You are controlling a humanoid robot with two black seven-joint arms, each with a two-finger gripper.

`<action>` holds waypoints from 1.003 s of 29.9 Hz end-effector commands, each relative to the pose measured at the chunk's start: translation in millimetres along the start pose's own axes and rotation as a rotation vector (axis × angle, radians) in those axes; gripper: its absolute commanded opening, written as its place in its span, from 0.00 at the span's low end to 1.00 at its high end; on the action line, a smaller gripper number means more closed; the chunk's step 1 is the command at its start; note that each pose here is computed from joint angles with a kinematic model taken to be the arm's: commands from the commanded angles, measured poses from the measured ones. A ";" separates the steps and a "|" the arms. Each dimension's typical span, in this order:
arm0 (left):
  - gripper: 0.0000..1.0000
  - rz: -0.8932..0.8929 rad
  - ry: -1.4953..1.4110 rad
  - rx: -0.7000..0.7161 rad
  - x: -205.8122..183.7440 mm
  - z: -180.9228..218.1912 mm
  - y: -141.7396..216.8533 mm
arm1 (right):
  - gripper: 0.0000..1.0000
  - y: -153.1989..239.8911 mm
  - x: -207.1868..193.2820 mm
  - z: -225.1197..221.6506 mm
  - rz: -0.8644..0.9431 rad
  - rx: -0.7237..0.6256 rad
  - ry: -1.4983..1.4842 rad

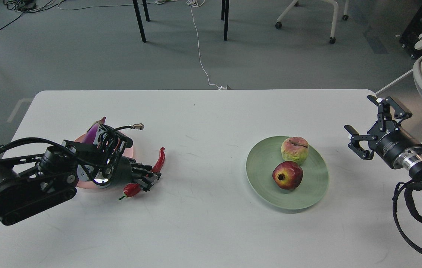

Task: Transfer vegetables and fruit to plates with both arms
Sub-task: 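Grasp the red chili pepper with the left gripper, then lay the chili pepper on the pink plate and release it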

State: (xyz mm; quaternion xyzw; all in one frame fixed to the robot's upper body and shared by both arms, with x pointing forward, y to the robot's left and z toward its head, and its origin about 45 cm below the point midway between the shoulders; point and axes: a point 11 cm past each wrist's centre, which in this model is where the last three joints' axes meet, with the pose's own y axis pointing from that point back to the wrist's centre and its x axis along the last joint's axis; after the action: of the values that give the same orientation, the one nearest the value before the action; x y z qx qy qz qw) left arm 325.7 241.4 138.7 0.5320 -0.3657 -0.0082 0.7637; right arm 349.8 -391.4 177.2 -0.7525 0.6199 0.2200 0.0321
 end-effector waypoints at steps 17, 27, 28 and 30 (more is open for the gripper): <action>0.08 0.113 0.065 0.034 34.9 -24.2 48.5 | 0.99 -0.3 0.2 -0.7 0.000 0.001 0.001; 0.61 0.109 0.195 0.151 17.2 -76.1 74.9 | 0.99 -5.4 -9.0 5.3 -0.023 -0.006 0.007; 0.80 0.115 0.197 0.157 18.0 -78.2 77.4 | 0.99 -5.8 -9.3 4.7 -0.025 -0.006 0.009; 0.86 0.124 0.206 0.156 20.0 -79.1 79.7 | 0.99 -5.8 -9.4 4.8 -0.025 -0.006 0.010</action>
State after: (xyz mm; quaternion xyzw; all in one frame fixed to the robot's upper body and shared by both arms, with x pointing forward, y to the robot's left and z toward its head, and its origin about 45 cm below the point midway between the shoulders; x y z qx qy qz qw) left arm 353.8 328.3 198.3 0.5649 -0.3188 0.1138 0.7525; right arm 352.4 -380.9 174.9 -0.7600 0.6112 0.2189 0.0306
